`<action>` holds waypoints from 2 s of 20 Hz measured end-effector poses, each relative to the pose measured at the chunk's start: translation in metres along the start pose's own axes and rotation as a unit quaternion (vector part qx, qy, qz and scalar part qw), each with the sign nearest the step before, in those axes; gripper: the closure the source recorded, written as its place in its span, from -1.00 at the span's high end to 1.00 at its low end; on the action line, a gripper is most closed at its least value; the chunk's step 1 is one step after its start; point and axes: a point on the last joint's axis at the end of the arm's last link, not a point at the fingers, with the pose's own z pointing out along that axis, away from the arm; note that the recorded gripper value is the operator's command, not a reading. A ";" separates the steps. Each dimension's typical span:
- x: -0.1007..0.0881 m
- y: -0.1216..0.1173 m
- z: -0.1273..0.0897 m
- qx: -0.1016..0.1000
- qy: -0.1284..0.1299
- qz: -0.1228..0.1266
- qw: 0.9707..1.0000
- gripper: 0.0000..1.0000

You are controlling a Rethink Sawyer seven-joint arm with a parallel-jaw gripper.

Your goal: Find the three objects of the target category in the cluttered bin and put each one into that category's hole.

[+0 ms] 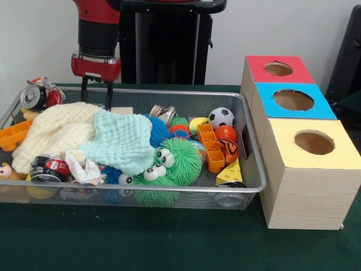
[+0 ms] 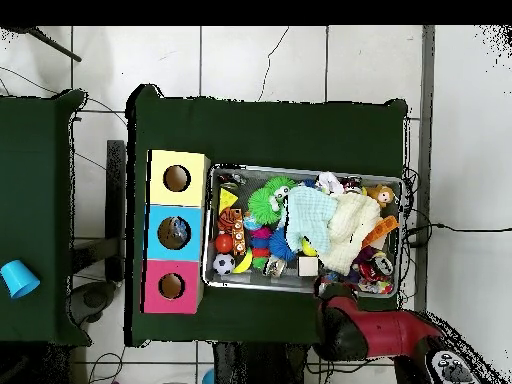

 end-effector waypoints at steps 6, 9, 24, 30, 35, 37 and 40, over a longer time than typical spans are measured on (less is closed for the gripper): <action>0.002 -0.003 0.000 0.002 0.009 0.004 1.000 1.00; 0.002 -0.002 0.001 0.001 0.008 0.003 1.000 1.00; 0.000 0.000 0.001 -0.001 0.007 0.003 1.000 1.00; -0.001 0.001 0.002 -0.005 0.005 0.004 1.000 1.00; -0.001 -0.001 0.003 -0.006 0.005 0.009 1.000 1.00; -0.001 -0.002 0.003 -0.005 0.005 0.010 1.000 1.00; 0.000 -0.001 0.004 -0.006 0.006 0.009 1.000 1.00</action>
